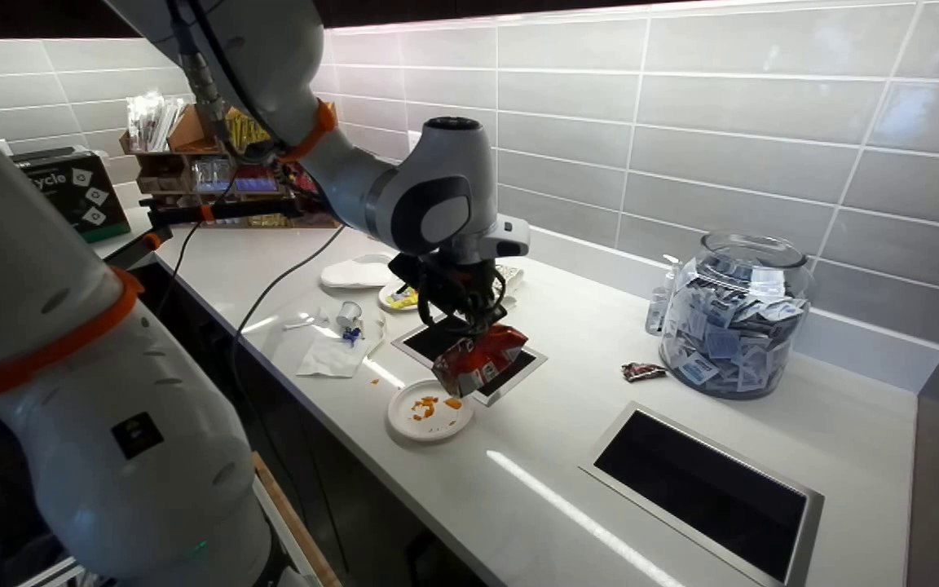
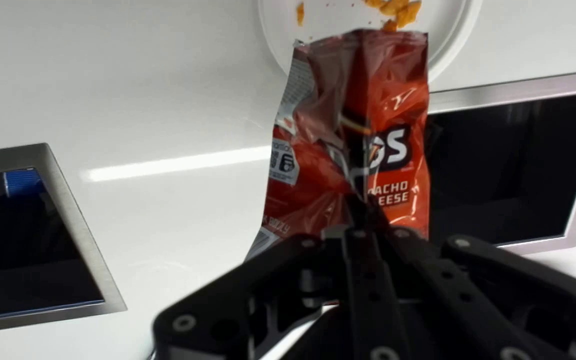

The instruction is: Pour the contents of the orange packet onto the white plate

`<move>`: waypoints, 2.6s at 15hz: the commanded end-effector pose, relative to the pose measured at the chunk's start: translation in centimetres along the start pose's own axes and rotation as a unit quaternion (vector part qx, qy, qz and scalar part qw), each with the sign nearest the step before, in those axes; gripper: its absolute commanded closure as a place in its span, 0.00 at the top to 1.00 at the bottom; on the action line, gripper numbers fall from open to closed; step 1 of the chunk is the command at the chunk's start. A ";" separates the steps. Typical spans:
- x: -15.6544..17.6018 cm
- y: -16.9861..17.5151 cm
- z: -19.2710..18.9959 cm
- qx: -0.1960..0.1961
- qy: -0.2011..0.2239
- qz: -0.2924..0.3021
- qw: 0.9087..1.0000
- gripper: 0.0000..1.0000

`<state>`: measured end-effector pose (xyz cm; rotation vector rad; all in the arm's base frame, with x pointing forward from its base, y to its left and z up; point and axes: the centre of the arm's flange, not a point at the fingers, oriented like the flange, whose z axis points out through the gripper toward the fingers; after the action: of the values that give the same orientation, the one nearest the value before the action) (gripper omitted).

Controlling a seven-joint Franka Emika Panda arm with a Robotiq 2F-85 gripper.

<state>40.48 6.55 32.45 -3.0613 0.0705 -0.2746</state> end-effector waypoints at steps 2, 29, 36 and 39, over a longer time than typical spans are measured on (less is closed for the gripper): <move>-2.1 -2.5 -0.9 -0.036 0.030 -0.053 0.997 0.00; -8.1 -7.3 -5.4 -0.097 0.128 -0.049 0.986 0.00; -10.2 -9.2 -6.5 -0.136 0.132 -0.015 0.982 0.00; -10.5 -9.0 -6.8 -0.147 0.123 -0.002 0.981 0.00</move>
<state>34.13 18.05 39.56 -3.2669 0.0716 -0.6954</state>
